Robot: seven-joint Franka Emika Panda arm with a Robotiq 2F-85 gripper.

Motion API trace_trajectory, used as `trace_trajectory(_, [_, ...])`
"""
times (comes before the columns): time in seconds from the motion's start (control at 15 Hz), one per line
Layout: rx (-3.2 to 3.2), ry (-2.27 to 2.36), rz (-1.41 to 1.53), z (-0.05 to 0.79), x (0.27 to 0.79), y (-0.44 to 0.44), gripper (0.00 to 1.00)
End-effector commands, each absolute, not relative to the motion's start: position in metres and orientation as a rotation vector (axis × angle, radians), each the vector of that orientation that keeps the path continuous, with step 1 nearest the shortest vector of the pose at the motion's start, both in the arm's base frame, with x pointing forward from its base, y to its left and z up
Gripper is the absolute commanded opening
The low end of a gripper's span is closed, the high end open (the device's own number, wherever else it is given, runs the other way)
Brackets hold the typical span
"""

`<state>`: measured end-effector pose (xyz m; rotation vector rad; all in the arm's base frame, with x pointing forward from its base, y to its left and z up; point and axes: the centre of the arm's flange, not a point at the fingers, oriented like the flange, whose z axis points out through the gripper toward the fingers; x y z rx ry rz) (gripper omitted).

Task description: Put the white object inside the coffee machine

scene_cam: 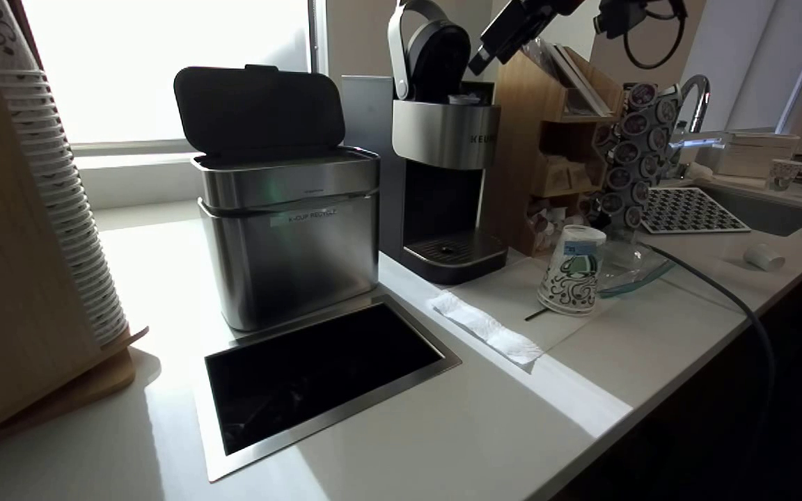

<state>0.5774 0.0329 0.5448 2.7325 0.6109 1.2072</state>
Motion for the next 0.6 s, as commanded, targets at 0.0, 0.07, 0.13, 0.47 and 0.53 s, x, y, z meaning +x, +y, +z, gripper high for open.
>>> trace_trajectory(0.0, [2.800, 0.471, 1.122, 0.555, 0.560, 0.037, 1.00])
trace_trajectory(0.07, [2.821, 0.447, 1.106, 0.557, 0.558, 0.035, 1.00])
trace_trajectory(0.13, [2.839, 0.425, 1.096, 0.557, 0.556, 0.036, 1.00])
trace_trajectory(0.47, [2.898, 0.366, 1.055, 0.564, 0.541, 0.036, 1.00])
trace_trajectory(0.53, [2.908, 0.351, 1.043, 0.566, 0.538, 0.035, 1.00])
